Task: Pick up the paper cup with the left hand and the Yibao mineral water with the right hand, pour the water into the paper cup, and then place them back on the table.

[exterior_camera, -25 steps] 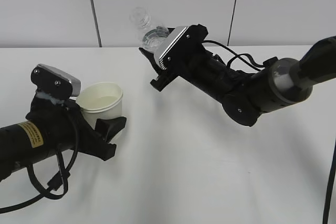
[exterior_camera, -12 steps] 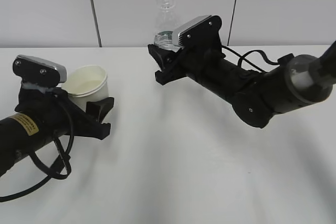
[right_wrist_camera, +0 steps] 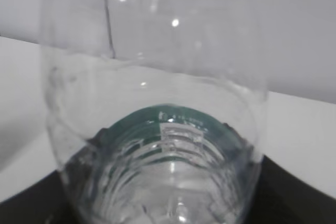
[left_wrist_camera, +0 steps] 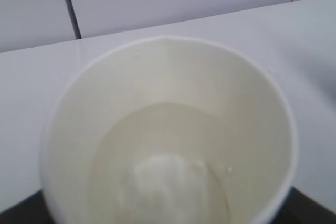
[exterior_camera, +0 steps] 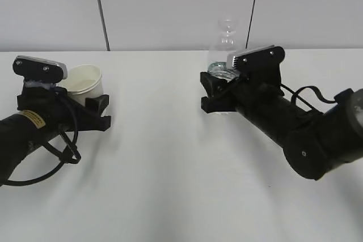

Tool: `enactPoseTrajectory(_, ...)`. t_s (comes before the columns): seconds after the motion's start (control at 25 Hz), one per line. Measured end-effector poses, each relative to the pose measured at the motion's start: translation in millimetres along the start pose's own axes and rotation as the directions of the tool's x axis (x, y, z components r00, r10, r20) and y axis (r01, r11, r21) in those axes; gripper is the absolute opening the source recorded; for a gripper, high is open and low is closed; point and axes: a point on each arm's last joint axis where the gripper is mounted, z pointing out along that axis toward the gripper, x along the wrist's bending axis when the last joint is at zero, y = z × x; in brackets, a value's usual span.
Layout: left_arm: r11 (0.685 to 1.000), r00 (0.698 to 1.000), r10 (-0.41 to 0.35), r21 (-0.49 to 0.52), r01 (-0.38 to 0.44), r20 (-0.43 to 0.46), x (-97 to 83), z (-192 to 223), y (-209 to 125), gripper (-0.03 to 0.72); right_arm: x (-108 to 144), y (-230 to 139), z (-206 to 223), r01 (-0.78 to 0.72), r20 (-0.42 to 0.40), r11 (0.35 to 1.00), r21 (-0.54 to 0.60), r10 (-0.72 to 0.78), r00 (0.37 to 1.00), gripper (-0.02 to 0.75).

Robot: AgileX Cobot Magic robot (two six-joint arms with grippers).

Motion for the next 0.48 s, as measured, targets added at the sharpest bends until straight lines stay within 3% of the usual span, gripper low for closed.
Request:
enactPoseTrajectory(0.16, 1.0, 1.0, -0.002, 0.015, 0.002, -0.008, 2.8, 12, -7, 0.441, -7, -12, -16, -0.032, 0.062, 0.999, 0.014, 0.031, 0.998, 0.451)
enactPoseTrajectory(0.48, 0.999, 1.0, -0.002, 0.04, 0.002, -0.007, 2.3, 36, -26, 0.441, -12, -20, -30, -0.046, 0.111, 0.999, 0.013, 0.045, 0.993, 0.451)
